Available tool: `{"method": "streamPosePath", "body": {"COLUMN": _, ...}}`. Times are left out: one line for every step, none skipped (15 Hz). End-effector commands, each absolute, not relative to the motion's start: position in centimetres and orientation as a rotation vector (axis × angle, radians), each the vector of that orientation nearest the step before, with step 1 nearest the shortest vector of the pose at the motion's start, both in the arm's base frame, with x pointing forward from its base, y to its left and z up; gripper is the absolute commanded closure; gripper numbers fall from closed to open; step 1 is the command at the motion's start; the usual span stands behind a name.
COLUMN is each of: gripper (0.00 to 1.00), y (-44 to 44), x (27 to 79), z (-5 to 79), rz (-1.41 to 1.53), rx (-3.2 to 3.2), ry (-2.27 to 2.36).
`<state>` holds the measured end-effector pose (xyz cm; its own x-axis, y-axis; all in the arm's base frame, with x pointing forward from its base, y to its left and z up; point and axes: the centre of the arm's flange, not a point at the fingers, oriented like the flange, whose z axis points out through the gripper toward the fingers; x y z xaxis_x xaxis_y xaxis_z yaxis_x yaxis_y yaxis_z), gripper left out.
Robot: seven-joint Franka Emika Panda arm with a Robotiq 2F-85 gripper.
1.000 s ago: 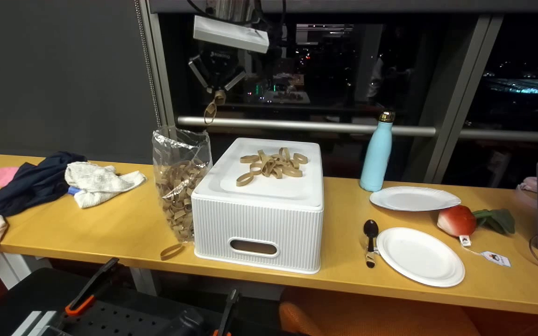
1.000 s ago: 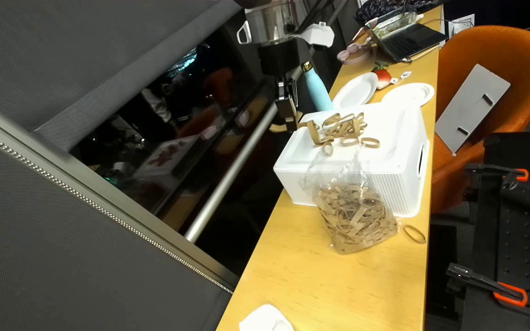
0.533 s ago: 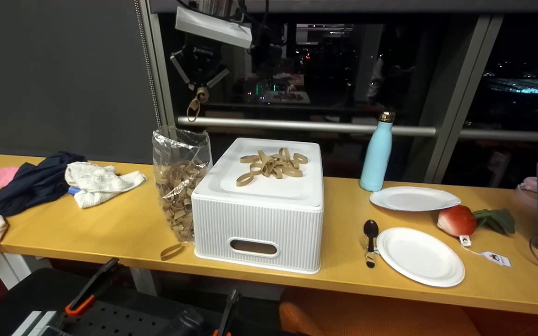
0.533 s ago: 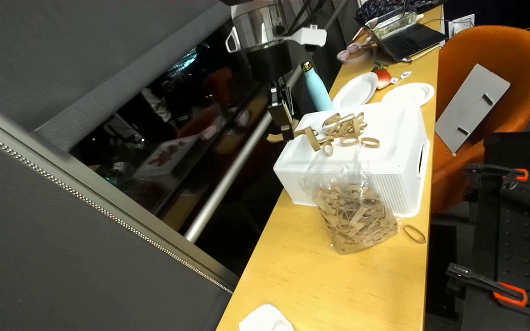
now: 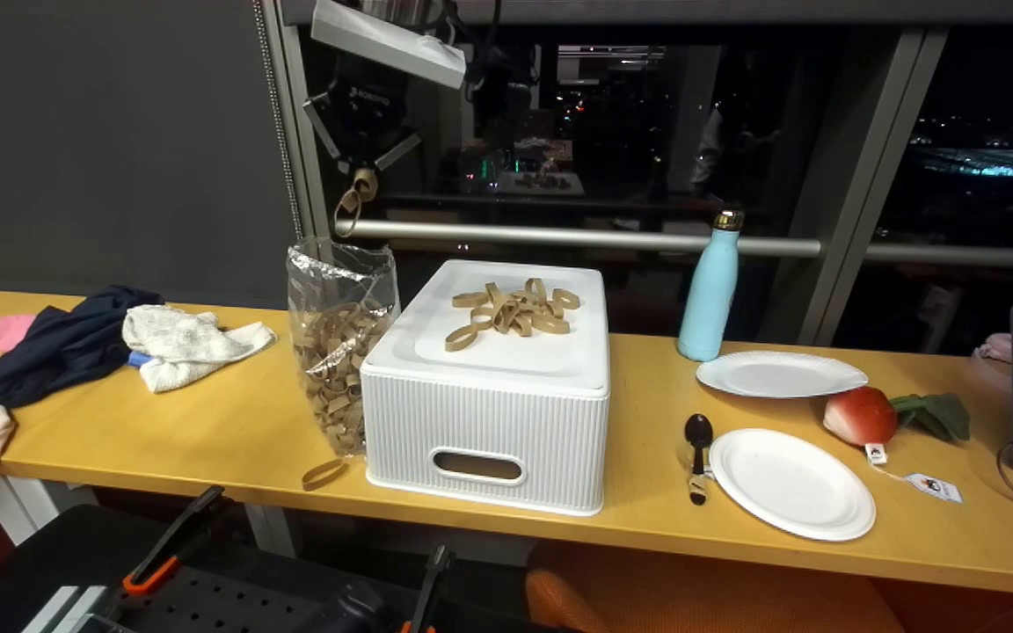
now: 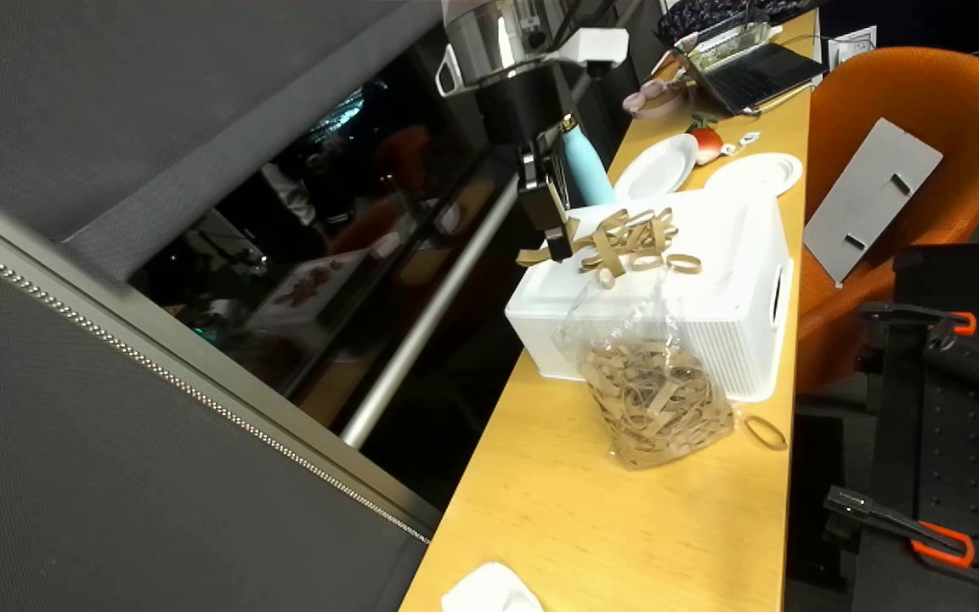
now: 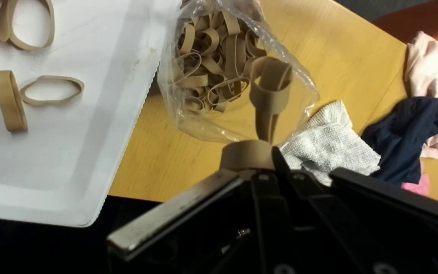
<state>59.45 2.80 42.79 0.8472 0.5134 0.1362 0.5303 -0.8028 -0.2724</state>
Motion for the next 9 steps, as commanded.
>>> {"method": "streamPosePath", "body": {"gripper": 0.99, "y": 1.7, "x": 59.0, "z": 41.6, "rz": -0.062, "rx": -2.681, "ry": -0.739}}
{"method": "streamPosePath", "body": {"gripper": 0.99, "y": 1.6, "x": 59.3, "z": 41.3, "rz": -0.060, "rx": -2.668, "ry": -0.725}}
{"method": "streamPosePath", "body": {"gripper": 0.99, "y": 1.5, "x": 59.6, "z": 40.8, "rz": -0.057, "rx": -2.658, "ry": -0.716}}
{"method": "streamPosePath", "body": {"gripper": 0.99, "y": 1.6, "x": 59.9, "z": 40.5, "rz": -0.053, "rx": -2.650, "ry": -0.708}}
{"method": "streamPosePath", "body": {"gripper": 0.99, "y": 1.6, "x": 60.2, "z": 40.0, "rz": -0.047, "rx": -2.637, "ry": -0.709}}
{"method": "streamPosePath", "body": {"gripper": 0.99, "y": 1.6, "x": 60.3, "z": 39.6, "rz": -0.041, "rx": -2.631, "ry": -0.706}}
{"method": "streamPosePath", "body": {"gripper": 0.99, "y": 1.6, "x": 60.5, "z": 39.1, "rz": -0.036, "rx": -2.622, "ry": -0.698}}
{"method": "streamPosePath", "body": {"gripper": 0.99, "y": 1.6, "x": 60.8, "z": 38.7, "rz": -0.030, "rx": -2.616, "ry": -0.695}}
{"method": "streamPosePath", "body": {"gripper": 0.99, "y": 1.9, "x": 61.0, "z": 38.4, "rz": -0.023, "rx": -2.610, "ry": -0.694}}
